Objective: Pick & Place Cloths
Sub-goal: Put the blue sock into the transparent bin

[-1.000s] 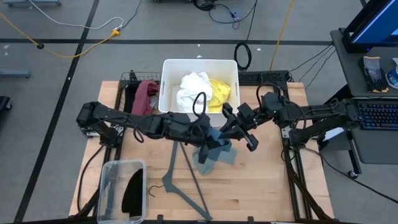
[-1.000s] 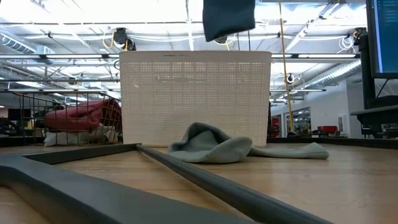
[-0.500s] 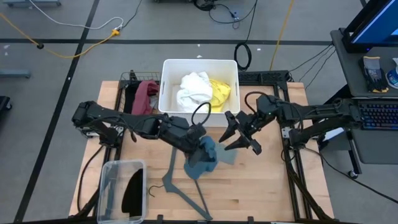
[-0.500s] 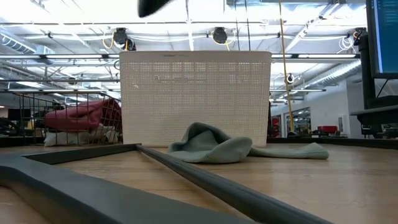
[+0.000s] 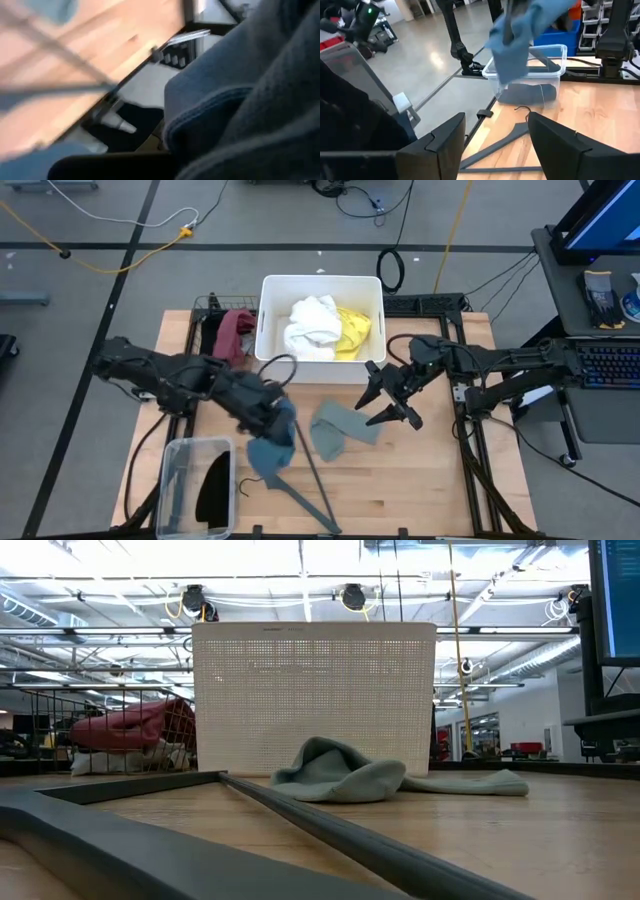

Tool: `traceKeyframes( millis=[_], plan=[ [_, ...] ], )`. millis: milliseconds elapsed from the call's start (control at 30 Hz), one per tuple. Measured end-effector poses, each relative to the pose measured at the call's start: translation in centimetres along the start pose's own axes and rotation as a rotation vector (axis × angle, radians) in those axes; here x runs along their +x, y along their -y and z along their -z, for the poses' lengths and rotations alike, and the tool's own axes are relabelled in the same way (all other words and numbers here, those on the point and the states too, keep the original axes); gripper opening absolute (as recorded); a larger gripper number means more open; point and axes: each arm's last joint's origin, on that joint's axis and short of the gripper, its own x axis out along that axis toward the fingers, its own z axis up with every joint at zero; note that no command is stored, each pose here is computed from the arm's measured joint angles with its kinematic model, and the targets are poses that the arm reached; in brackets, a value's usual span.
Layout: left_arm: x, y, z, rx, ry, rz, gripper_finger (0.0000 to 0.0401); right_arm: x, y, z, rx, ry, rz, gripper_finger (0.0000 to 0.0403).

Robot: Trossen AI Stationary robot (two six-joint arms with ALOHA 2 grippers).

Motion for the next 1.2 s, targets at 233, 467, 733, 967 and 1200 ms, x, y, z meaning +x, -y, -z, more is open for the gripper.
traceKeyframes(
  millis=[233,467,733,967,1200],
  plan=[
    [-2.6,-2.7,3.1,-0.208,-0.016,-0.265,0.0003,-0.1,0.2,0.0,-0.048,-0.003,0.008,0.0209],
    [-4.1,-5.7,6.5,-0.332,-0.050,-0.591,0.0003,-0.5,0.9,-0.1,-0.042,0.004,0.039,0.0208],
    [-5.1,-7.5,9.5,-0.427,0.031,-0.790,0.0003,-0.8,1.3,-0.2,-0.033,0.011,0.058,0.0209],
    [-4.8,-8.3,11.5,-0.460,0.129,-0.824,0.0003,-0.8,1.3,-0.2,-0.033,0.014,0.061,0.0206],
    [-2.7,-8.9,12.9,-0.450,0.185,-0.889,0.0003,-0.8,1.3,-0.2,-0.033,0.014,0.062,0.0206]
  ],
)
